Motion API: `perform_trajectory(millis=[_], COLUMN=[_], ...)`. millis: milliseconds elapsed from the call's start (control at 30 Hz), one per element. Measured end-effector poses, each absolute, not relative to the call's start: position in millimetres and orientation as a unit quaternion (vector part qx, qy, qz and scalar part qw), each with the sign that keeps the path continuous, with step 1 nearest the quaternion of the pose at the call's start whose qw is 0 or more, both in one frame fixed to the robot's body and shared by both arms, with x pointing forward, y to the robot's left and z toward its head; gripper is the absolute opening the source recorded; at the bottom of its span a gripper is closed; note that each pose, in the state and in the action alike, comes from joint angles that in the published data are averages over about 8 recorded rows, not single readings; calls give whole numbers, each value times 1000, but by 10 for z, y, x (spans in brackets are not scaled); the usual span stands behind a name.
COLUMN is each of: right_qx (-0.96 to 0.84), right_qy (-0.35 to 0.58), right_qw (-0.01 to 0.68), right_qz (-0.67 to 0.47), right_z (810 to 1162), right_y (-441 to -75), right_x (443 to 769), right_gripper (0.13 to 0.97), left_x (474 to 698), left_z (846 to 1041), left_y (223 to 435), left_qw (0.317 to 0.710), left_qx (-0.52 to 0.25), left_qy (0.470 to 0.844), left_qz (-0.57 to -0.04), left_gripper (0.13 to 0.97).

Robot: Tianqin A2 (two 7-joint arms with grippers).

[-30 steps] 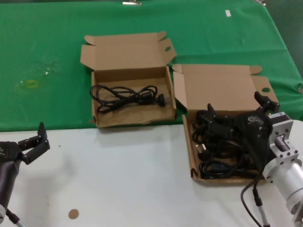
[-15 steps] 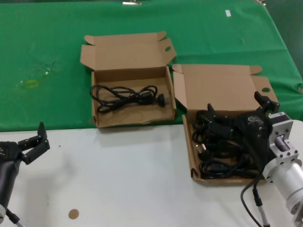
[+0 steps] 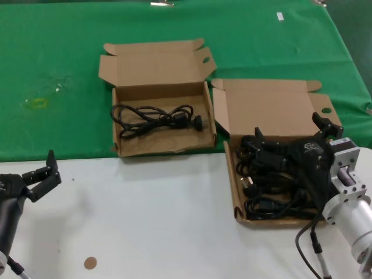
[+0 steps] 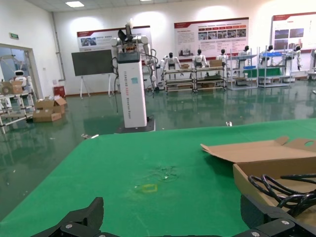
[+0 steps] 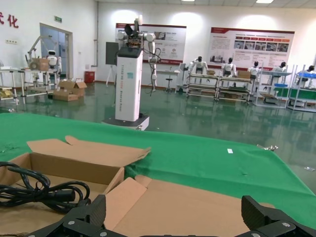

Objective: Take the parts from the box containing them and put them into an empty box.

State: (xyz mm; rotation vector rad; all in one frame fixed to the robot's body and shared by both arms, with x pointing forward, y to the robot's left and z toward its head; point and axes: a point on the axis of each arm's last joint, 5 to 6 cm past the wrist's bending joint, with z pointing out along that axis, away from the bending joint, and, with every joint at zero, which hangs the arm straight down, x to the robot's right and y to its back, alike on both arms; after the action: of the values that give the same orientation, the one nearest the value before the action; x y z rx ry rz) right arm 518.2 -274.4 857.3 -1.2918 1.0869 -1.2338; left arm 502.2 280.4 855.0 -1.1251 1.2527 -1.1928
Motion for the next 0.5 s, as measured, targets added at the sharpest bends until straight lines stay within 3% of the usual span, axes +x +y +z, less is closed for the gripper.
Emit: perform_trajectory(millis=[500], right_qx=[-534], right_qy=[450], right_qw=[501], right_qz=[-510], right_z=[8573], right_y=[-2744], right_x=[5182], right_gripper=[966], left_x=[5022], left_z=[8550], left_y=[2804], left_qw=[513], left_qx=[-468], left_qy=[521], left_qz=[-496], left_gripper=[966])
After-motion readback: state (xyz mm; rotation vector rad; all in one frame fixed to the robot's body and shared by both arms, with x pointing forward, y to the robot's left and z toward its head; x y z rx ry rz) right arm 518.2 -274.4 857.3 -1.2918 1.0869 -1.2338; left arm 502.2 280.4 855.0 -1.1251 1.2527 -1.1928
